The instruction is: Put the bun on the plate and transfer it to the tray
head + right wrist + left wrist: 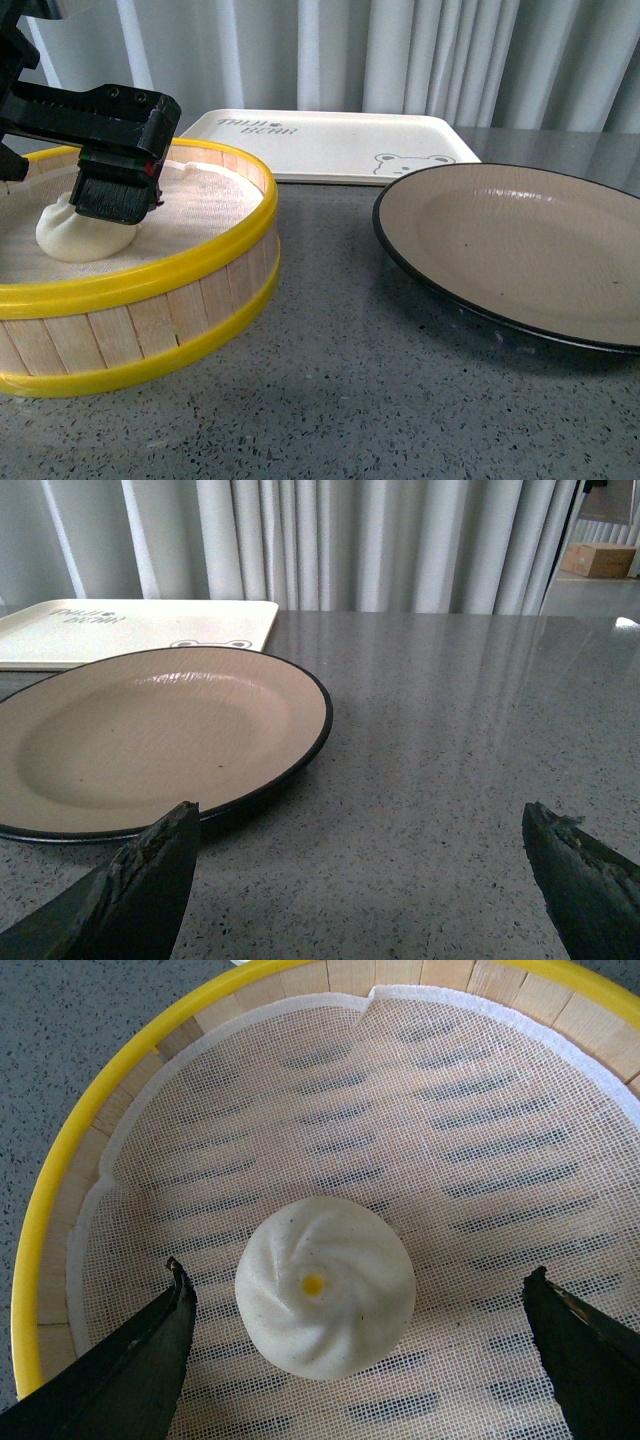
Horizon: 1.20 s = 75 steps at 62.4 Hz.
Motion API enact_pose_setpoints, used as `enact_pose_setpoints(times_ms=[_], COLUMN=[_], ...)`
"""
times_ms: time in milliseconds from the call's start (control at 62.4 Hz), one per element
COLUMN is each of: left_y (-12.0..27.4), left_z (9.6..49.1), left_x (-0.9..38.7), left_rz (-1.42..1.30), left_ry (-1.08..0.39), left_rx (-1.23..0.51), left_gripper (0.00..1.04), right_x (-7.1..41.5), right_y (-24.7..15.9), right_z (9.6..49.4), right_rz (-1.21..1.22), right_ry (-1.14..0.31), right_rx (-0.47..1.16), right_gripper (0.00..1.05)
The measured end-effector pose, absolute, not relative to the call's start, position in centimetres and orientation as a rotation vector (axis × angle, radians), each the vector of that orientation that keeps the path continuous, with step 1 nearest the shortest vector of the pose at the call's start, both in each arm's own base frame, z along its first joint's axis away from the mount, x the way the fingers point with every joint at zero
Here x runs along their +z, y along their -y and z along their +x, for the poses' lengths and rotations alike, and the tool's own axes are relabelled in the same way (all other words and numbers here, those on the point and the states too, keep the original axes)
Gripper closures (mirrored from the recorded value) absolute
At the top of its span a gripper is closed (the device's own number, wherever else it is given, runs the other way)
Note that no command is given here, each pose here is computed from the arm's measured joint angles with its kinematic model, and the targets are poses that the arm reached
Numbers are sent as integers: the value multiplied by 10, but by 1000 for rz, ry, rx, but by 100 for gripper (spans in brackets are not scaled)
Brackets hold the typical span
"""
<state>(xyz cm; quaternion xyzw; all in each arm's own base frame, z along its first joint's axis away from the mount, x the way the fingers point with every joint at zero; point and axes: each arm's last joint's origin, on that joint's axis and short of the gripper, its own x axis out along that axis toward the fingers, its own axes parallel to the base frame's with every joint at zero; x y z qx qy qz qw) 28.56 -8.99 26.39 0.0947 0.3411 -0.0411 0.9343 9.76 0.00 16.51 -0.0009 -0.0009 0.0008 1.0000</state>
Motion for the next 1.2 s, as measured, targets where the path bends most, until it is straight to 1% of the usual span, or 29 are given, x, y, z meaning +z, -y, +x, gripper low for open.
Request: enact_pose_setpoints(times_ms=[321, 417, 497, 658, 690, 706, 738, 834, 914, 930, 1203], left_y=[90, 90, 90, 91, 91, 91, 92, 93, 94, 94, 95], left_z=[287, 287, 287, 287, 287, 287, 286, 287, 287, 287, 291], left_x=[257, 257, 257, 257, 257, 257, 257, 258, 260, 261, 279], left_rz=[204, 202, 203, 206, 207, 208, 208, 208, 207, 207, 210], left_ry=[-730, -730, -730, -730, -730, -729, -729, -726, -720, -718, -683], left_rx=[-76, -74, -74, -72, -71, -72, -73, -76, -80, -81, -84], left_gripper=[7, 23, 34, 61, 64, 68, 71, 87, 97, 101, 101], right_x=[165, 165, 165, 165, 165, 165, 165, 165, 165, 165, 165], right_y=[0, 0, 0, 0, 0, 0, 0, 0, 0, 0, 0], right_z=[98, 98, 98, 98, 98, 98, 98, 98, 98, 98, 98], right_rz=[-1, -2, -2, -1, -1, -1, -1, -1, -2, -1, -1], right_ry=[2, 2, 2, 2, 2, 2, 2, 2, 2, 2, 2], right_rx=[1, 1, 2, 2, 2, 2, 1, 2, 1, 2, 2], right_gripper=[9, 9, 9, 9, 9, 9, 9, 9, 9, 9, 9])
